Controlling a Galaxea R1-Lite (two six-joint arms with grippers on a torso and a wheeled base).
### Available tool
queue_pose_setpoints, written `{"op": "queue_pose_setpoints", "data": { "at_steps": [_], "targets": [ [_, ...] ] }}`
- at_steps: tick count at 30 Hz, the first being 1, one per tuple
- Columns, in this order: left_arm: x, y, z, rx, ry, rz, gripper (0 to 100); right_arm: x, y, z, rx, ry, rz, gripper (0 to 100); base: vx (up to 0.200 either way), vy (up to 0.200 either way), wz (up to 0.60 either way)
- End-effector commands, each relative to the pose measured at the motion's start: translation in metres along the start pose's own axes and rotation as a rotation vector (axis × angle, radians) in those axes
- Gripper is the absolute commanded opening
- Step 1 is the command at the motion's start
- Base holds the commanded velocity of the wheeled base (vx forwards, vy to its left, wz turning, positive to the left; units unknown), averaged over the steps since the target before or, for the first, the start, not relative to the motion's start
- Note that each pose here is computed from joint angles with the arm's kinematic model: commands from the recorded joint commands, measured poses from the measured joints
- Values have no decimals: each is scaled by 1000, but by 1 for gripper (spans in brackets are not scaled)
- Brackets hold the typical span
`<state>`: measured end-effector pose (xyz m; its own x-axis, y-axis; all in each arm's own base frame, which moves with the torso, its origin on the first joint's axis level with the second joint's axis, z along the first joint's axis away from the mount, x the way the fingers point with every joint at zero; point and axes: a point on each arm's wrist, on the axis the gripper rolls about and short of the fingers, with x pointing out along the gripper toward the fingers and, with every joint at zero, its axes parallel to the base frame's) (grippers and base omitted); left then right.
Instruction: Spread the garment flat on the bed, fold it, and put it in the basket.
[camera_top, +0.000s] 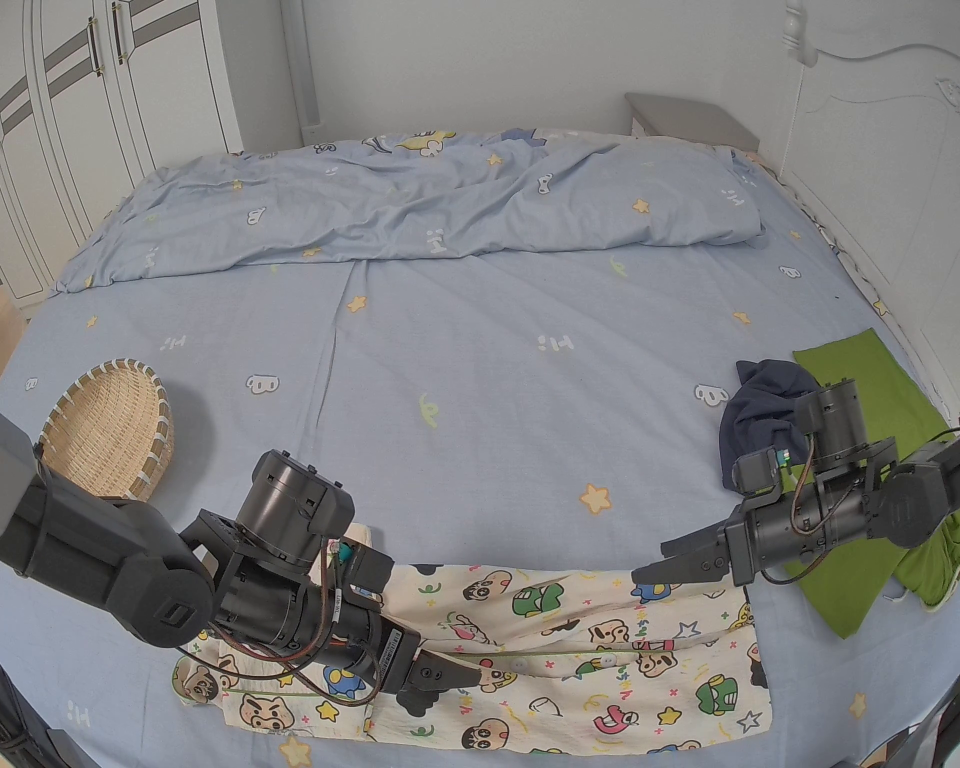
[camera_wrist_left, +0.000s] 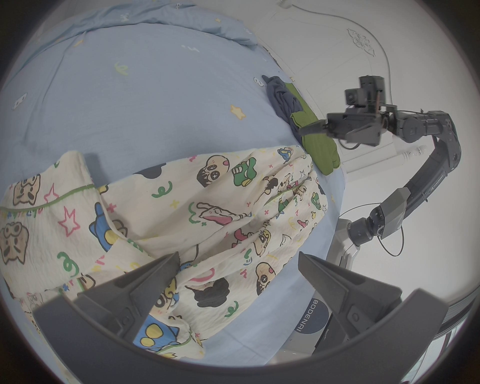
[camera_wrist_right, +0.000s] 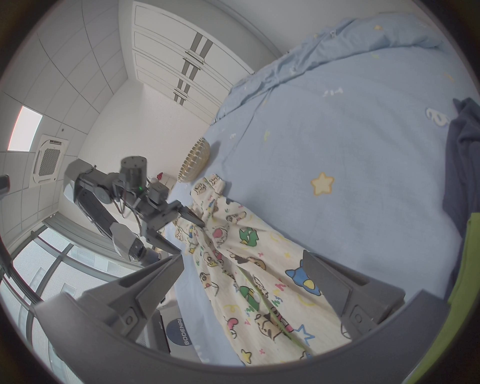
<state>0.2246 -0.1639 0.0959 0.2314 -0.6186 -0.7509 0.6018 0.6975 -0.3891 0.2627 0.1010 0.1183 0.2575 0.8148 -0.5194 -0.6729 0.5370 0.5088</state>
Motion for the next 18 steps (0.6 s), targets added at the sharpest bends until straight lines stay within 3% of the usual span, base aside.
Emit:
{"op": "queue_pose_setpoints", "data": {
  "at_steps": [1, 8, 18],
  "targets": [
    [-4, -2, 1, 6, -15, -2, 100, 23, -20, -15, 51, 86, 4, 100, 0, 0, 0],
    [-4, -2, 2, 6, -18, 1, 100, 28, -22, -32, 76, 137, -8, 100, 0, 0, 0],
    [-2, 0, 5, 0, -27, 8, 100, 13, 1, -57, 73, 165, 9, 100, 0, 0, 0]
  ]
}}
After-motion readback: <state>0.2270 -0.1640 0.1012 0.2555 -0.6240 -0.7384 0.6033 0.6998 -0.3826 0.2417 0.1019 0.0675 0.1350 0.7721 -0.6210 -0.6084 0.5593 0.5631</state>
